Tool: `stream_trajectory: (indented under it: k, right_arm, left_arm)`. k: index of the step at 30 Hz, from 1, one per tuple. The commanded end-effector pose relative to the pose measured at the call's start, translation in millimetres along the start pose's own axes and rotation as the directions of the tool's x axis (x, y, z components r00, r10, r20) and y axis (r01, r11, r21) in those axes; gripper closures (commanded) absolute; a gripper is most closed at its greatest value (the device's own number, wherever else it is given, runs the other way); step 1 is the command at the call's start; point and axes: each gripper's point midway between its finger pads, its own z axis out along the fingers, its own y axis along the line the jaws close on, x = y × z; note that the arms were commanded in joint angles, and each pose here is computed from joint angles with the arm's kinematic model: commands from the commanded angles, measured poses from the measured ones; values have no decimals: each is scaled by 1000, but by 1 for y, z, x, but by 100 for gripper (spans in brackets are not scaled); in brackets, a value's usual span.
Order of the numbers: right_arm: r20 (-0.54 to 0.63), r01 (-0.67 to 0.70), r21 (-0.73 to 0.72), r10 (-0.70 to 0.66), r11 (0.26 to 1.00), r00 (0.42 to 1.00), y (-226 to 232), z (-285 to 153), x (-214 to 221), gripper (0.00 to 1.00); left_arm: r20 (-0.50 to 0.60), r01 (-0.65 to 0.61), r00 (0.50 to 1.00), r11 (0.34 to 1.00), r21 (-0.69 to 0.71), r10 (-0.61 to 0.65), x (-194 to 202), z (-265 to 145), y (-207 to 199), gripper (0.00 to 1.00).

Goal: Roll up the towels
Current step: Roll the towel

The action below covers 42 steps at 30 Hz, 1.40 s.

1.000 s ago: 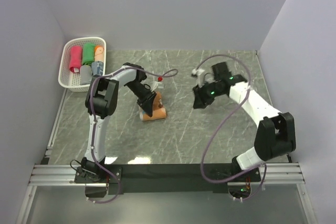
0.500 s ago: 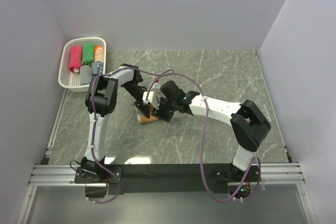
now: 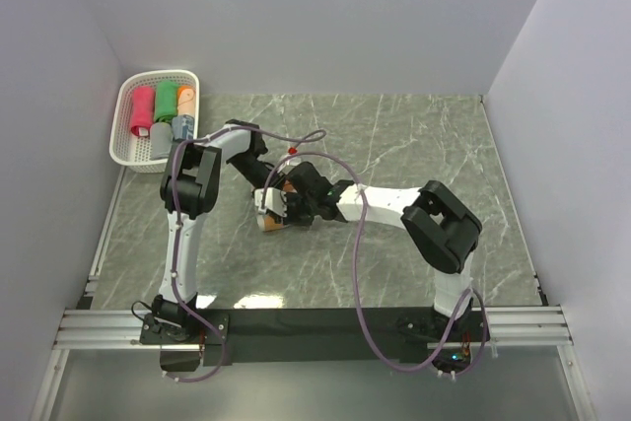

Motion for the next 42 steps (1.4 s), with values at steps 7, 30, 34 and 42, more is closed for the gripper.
stream_trajectory:
  k: [7,30,34,42]
  right_arm:
    - [-125,-62,-202,37,978,991,48,-2,23,100]
    - [-520,-639,-491,389,592,760,93,-15,17,100]
    - [-587,-720,-489,425,492,689,91,-4,25,100]
    - [-675,-853,-416,521,316,522,84,22,43,100]
  left_arm:
    - [110,-154,978,967,-205,179,-34,-41,44,59]
    - [623,-5,571,761,-648,534,-29,-266,-51,36]
    - [567,-44,597,728,-684,568,-2,-232,-62,32]
    - [106,-450,706,560,-696,700,63,-106,-86,31]
